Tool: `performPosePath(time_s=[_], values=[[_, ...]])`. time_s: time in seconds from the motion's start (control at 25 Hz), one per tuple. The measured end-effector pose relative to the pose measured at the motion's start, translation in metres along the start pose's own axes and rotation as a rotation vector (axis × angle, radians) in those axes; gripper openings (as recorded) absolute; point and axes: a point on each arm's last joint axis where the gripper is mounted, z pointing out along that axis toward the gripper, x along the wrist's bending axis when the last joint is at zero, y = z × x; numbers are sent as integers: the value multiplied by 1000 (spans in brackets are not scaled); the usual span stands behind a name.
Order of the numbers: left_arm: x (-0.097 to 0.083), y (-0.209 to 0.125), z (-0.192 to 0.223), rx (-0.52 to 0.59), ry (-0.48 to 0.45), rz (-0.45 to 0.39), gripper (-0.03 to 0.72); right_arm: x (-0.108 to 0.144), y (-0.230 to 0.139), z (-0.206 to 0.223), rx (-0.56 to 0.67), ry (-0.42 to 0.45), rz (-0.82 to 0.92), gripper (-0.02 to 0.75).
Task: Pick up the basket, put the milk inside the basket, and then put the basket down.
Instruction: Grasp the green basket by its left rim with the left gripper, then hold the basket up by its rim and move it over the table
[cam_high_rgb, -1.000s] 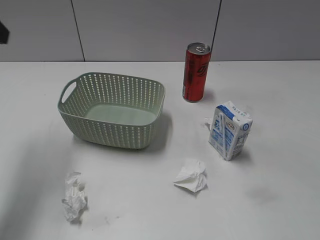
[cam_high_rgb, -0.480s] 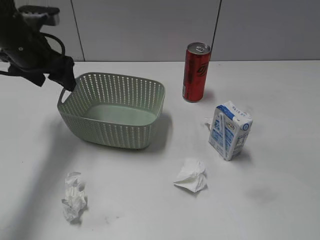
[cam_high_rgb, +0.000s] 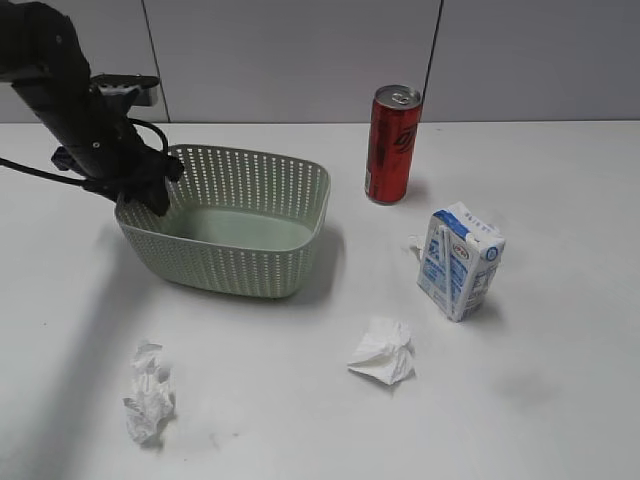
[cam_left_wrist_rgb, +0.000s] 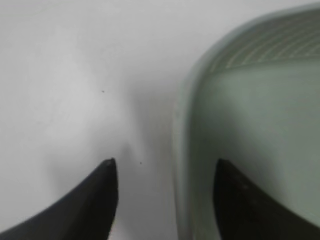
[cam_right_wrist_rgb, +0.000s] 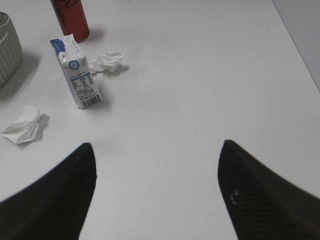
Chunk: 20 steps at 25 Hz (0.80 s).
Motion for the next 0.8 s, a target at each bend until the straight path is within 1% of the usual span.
performPosePath(time_s=[0.08,0.12,0.16,0.2,0.24,0.32,0.52,0.68,0.8], values=[[0,1,2,-7,-8,-11,265,0,0,0,0,0,0,570],[-1,2,3,-14,-15,-20,160,0,0,0,0,0,0,570],[-2,2,3,-19,-23,-29,78,0,0,0,0,0,0,570],[-2,3,2,-22,-25,-32,29,0,0,0,0,0,0,570],[-2,3,2,-26,-28,-39,4,0,0,0,0,0,0,570],[-3,2,2,-17,-29,-48,-15,0,0,0,0,0,0,570],[-3,-1,-9,15,-4,-89,-15,0,0,0,0,1,0,570],[-6,-1,-40,0,25,-117,-15,0,0,0,0,1,0,570],[-11,-2,-65,-35,24,-144,-15,0,0,0,0,1,0,570]])
